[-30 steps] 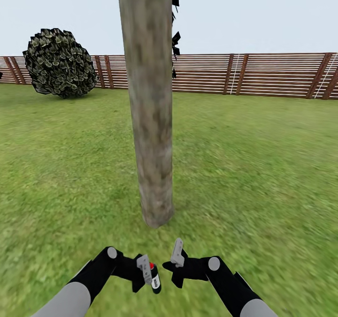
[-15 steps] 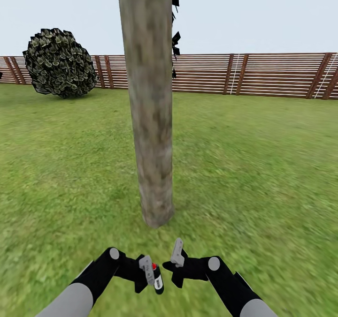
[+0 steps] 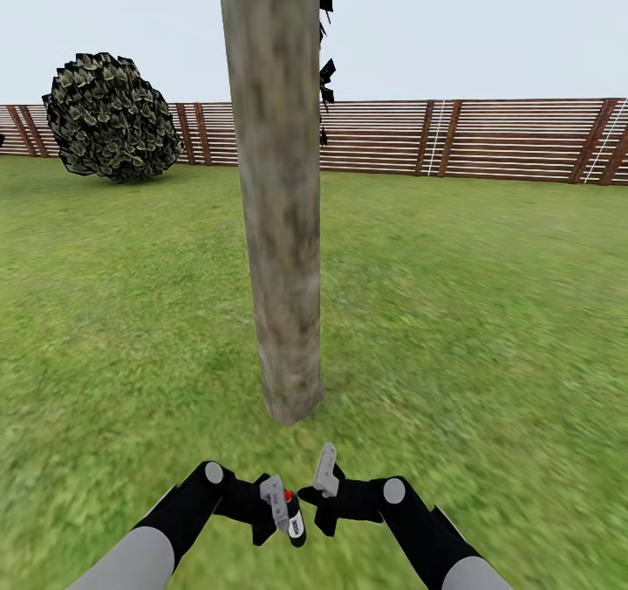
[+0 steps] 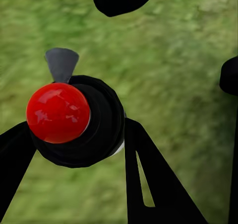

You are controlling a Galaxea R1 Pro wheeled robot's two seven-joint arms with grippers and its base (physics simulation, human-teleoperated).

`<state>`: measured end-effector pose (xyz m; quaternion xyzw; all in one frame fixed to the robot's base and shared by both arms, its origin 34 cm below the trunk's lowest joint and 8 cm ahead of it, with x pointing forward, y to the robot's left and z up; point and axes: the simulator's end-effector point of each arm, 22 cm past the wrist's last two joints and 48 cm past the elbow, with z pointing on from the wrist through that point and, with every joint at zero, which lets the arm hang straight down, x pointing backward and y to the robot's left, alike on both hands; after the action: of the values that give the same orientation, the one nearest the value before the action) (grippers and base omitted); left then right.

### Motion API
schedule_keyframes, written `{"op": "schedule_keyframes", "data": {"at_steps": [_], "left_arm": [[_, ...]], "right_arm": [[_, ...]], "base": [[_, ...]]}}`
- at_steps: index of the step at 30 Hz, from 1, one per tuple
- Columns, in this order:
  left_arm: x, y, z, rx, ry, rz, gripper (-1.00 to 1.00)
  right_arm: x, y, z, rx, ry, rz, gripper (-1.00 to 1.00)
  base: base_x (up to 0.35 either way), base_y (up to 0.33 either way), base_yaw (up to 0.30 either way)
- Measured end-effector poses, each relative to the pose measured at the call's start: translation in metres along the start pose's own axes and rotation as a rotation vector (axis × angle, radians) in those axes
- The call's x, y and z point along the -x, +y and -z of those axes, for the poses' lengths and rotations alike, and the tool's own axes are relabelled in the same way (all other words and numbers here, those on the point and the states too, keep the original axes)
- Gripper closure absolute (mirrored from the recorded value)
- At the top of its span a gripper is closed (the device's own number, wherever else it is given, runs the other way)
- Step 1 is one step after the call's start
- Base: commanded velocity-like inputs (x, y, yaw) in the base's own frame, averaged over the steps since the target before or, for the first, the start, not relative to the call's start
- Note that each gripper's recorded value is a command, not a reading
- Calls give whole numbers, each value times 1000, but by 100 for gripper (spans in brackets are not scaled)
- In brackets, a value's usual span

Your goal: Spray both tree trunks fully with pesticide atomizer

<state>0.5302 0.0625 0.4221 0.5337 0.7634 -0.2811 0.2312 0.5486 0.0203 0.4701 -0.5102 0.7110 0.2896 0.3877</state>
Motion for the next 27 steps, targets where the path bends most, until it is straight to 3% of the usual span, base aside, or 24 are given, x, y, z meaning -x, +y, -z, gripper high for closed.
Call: {"op": "schedule_keyframes", "data": {"at_steps": [7, 13, 27], "left_arm": [[-2, -2, 1, -11, 3, -8, 100], [-8, -13, -5, -47, 50, -67, 100], [-3, -10, -3, -39, 39, -73, 100]], "right_arm": [[0, 0, 0, 0, 1, 0, 100], [-1, 0, 0, 1, 1, -1, 100], [-1, 0, 0, 0, 2, 0, 100]], "base": [[0, 0, 0], [0, 0, 0], [0, 0, 0]]}}
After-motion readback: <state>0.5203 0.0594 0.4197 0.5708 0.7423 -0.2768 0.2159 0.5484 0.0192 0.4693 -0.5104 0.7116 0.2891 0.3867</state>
